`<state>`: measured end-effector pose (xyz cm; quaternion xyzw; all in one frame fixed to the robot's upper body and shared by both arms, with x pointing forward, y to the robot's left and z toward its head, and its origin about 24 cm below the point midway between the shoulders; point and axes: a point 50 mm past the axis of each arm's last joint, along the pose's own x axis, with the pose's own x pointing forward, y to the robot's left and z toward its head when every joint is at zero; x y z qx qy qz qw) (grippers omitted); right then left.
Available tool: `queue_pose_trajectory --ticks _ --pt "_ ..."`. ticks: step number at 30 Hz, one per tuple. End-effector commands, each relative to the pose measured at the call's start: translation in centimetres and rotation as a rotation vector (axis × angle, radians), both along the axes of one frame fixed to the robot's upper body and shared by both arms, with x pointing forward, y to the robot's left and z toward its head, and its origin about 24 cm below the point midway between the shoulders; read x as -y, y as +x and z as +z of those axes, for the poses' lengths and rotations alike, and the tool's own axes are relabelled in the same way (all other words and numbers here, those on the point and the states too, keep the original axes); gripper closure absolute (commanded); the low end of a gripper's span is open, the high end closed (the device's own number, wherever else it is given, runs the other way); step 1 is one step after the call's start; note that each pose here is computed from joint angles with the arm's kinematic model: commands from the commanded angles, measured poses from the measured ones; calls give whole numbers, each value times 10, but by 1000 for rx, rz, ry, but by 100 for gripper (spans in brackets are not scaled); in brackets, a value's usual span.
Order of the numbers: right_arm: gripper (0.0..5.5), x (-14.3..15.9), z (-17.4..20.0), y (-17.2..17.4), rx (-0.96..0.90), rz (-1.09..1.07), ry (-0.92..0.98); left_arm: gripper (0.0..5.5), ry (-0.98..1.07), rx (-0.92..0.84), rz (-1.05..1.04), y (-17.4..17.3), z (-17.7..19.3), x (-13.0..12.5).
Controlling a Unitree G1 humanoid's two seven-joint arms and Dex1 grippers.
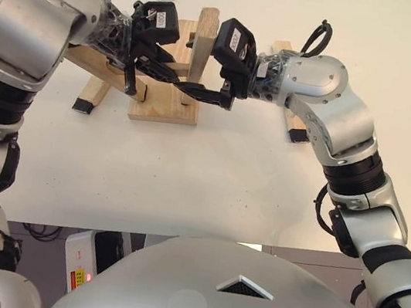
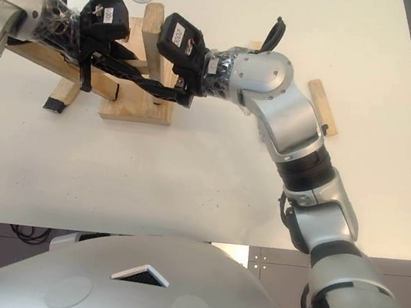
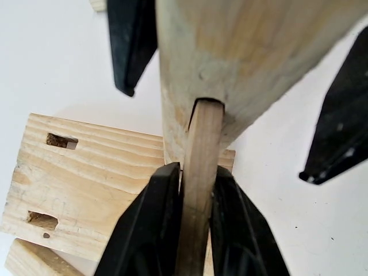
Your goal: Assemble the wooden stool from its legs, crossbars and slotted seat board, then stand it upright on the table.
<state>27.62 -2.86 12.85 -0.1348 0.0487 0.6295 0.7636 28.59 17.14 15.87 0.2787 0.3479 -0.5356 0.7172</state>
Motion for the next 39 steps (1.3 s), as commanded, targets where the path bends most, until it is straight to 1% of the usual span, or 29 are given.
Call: queue_pose_trajectory --ticks 1,3,4,12,15,20,22,25,27,28,29,30,31,32,33,34,35,36,37,38,39 --pt "212 -6 -9 -4 -42 38 -20 436 -76 -78 46 -3 -18 -3" --pt "212 -5 -10 -3 -40 32 -22 408 -75 -49 42 -3 -11 -6" --pt "212 -4 -10 -3 -40 29 -23 403 -74 -40 36 -3 -8 -8" --pt "212 0 -14 0 -40 -1 -38 403 -51 53 10 -4 18 -21" --pt "212 2 -18 0 -44 -15 -47 403 -31 84 -33 -5 28 -22" --pt "212 2 -22 0 -47 -28 -57 403 -8 110 -59 -4 31 -21" --pt "212 3 -24 -1 -48 -31 -66 403 -32 132 -65 -6 45 -24" --pt "212 5 -27 -1 -50 -34 -81 403 -120 205 -13 -7 74 -34" --pt "212 8 -29 -1 -52 -40 -94 403 -260 300 72 -8 107 -46" --pt "212 10 -31 -1 -54 -46 -104 403 -343 382 134 -9 126 -55" --pt "212 12 -32 -1 -55 -50 -111 403 -401 434 175 -10 137 -62" --pt "212 16 -34 0 -62 -68 -118 403 -493 506 276 -11 150 -77" --pt "231 20 -35 2 -66 -94 -123 400 -570 578 402 -12 155 -95" --pt "238 24 -36 5 -68 -133 -124 416 -628 613 524 -12 152 -110" --pt "260 31 -37 10 -60 -194 -132 428 -660 641 677 -13 140 -126" --pt "278 35 -38 16 -42 -252 -143 448 -642 662 815 -14 125 -139" --pt "296 40 -37 24 -2 -340 -144 464 -572 700 1045 -15 99 -155" --pt "308 42 -34 32 38 -412 -134 474 -480 735 1220 -19 73 -166" --pt "327 42 -29 39 73 -480 -100 492 -381 757 1338 -23 50 -168" --pt "343 40 -24 44 93 -532 -64 506 -362 747 1427 -24 33 -165" --pt "367 35 -17 47 107 -557 -26 529 -278 756 1470 -25 15 -160"
